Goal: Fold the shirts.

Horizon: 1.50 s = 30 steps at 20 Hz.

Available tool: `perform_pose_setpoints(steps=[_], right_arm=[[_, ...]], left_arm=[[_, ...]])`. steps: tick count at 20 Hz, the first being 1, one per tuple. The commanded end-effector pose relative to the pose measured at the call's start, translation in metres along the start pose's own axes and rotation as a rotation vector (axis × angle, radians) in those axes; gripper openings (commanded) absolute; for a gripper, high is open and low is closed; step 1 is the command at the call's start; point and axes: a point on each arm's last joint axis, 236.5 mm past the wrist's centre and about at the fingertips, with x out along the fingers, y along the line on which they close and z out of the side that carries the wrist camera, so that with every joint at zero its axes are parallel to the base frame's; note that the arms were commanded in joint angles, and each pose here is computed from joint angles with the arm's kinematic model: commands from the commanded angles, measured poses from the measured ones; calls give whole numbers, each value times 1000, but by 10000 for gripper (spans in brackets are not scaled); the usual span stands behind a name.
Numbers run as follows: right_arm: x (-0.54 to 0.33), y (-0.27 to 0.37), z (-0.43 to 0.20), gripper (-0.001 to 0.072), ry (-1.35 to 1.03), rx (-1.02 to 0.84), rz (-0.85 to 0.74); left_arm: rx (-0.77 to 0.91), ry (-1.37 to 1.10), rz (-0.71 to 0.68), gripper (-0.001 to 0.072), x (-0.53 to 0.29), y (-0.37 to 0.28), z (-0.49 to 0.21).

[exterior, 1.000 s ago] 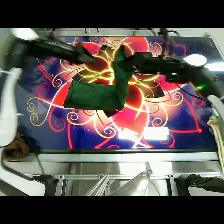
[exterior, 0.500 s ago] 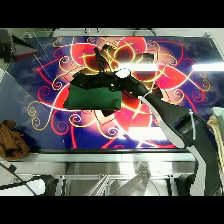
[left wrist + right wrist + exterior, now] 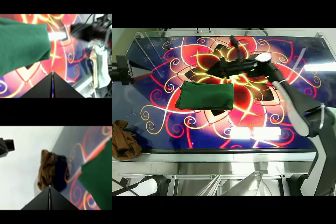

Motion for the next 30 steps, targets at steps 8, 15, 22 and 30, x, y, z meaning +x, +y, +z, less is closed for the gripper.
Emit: perform_pose_setpoints(steps=[8, 15, 22, 30], right_arm=[[-165, -2, -74, 17, 279, 93, -768], [-247, 46, -117, 17, 87, 33, -1070], [-238, 5, -217, 17, 109, 252, -1057], [-212, -15, -188, 26, -45, 286, -965]], left_arm=[[-54, 50, -16, -1, 14, -14, -119], [-94, 113, -49, 1, 20, -36, -208], [-57, 173, -73, 19, 33, -49, -230], [69, 337, -134, 8, 68, -67, -231]])
